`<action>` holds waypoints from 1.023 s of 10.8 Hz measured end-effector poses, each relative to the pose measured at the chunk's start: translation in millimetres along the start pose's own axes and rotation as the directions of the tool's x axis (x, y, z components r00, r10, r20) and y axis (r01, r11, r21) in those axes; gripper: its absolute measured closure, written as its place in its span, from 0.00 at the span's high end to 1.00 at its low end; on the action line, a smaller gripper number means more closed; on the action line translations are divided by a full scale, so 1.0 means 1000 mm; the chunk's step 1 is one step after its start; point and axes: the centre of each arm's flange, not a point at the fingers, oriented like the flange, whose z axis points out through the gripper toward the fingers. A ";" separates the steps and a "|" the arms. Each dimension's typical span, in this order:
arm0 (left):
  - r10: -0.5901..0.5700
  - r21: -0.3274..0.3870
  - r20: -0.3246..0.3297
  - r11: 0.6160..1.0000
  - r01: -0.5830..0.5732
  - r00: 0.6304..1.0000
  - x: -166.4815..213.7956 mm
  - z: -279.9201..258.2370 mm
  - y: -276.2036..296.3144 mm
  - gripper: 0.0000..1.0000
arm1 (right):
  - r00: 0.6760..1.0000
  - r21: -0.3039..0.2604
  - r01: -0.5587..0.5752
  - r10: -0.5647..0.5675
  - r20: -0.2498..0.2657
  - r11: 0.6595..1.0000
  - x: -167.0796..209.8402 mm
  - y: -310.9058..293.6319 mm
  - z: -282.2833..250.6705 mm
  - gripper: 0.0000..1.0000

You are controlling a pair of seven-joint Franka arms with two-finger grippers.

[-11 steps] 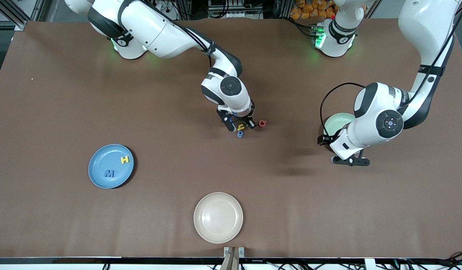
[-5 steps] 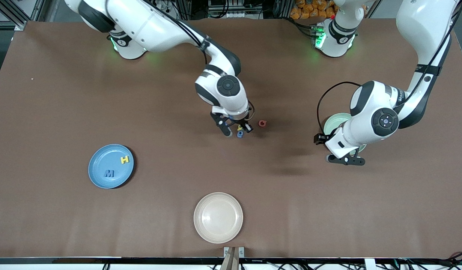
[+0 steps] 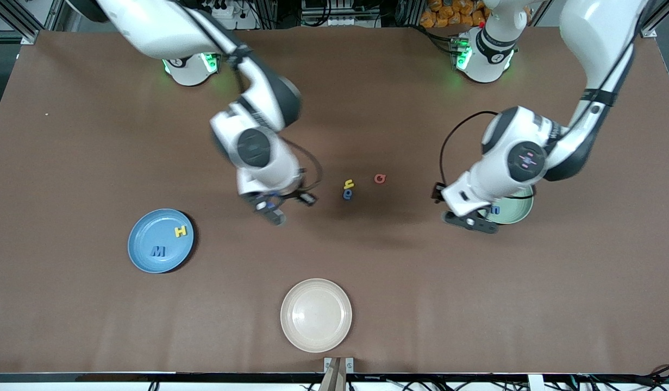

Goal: Sort uppercase to blue plate, lowercase to green plate
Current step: 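Carry the teal R to the blue plate while the left gripper reaches the letters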

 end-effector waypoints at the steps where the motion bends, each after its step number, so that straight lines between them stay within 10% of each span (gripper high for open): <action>1: 0.073 0.030 -0.012 0.997 -0.073 0.997 -0.002 0.003 0.030 0.68 | 0.996 -0.023 0.083 -0.082 0.018 0.996 0.036 0.031 -0.013 0.28; 7: 0.330 0.061 -0.107 0.944 -0.325 0.938 -0.017 0.031 0.119 0.69 | 0.939 -0.112 0.343 -0.337 0.069 0.933 0.181 0.183 0.008 0.28; 11: 0.490 0.052 -0.138 0.872 -0.487 0.861 -0.039 0.061 0.199 0.67 | 0.919 -0.079 0.394 -0.394 0.009 0.916 0.228 0.245 0.052 0.28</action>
